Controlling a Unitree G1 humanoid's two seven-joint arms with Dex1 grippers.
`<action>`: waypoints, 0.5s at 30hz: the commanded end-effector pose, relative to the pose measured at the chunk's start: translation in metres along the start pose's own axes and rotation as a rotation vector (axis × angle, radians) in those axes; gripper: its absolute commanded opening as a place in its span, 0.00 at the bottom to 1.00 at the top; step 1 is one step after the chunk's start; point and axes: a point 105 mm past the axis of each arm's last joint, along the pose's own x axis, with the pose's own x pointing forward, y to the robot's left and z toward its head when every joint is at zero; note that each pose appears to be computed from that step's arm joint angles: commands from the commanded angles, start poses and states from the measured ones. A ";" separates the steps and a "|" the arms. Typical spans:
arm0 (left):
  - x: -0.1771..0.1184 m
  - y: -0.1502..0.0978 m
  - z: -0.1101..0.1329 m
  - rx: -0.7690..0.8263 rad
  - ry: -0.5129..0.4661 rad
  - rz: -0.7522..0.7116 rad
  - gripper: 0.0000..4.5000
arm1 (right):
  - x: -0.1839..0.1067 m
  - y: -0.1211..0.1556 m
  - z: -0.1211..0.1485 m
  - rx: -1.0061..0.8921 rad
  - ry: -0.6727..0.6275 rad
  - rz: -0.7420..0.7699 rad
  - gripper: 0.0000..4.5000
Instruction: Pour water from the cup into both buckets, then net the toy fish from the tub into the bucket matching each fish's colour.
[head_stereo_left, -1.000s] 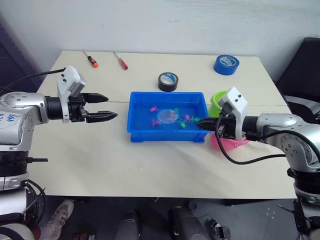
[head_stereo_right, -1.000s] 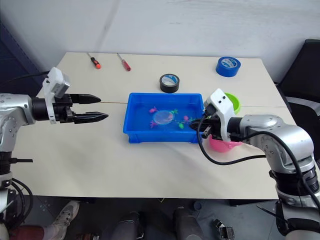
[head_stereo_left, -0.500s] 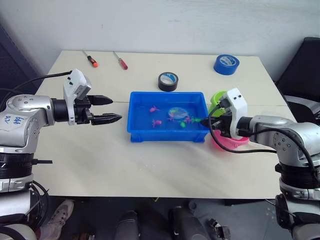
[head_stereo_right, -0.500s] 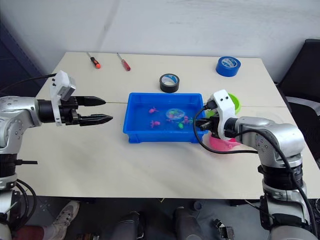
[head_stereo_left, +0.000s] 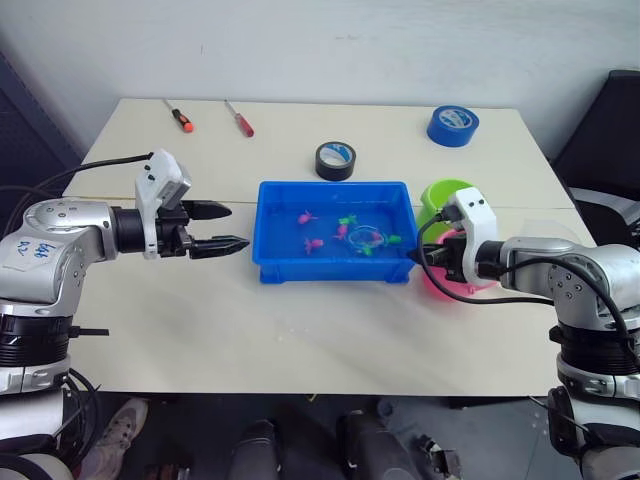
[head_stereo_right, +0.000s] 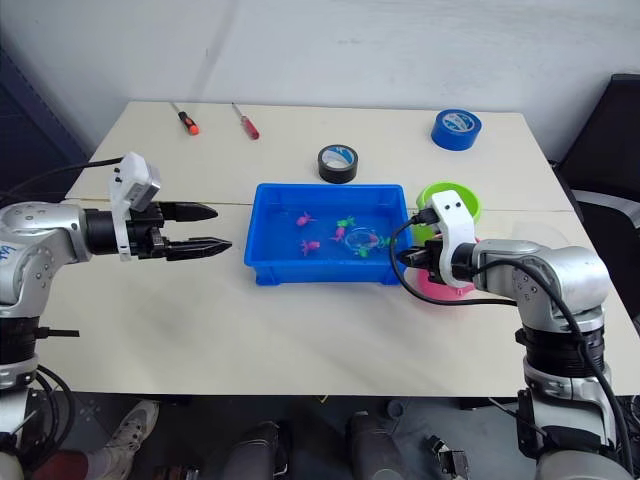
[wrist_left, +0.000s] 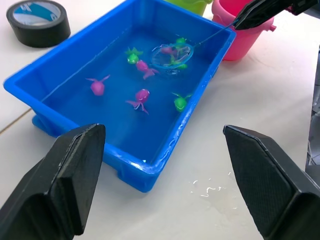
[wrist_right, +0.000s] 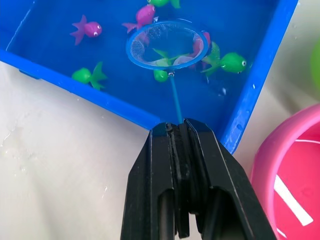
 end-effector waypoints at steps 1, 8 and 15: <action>-0.005 -0.002 0.011 0.035 -0.027 0.009 0.92 | -0.006 0.006 0.011 -0.025 -0.041 0.026 0.00; -0.006 -0.003 0.011 0.031 -0.029 0.013 0.92 | -0.007 0.013 0.010 -0.034 -0.032 0.072 0.00; -0.006 -0.004 0.012 0.029 -0.033 0.015 0.92 | -0.008 0.018 0.008 -0.038 -0.008 0.101 0.00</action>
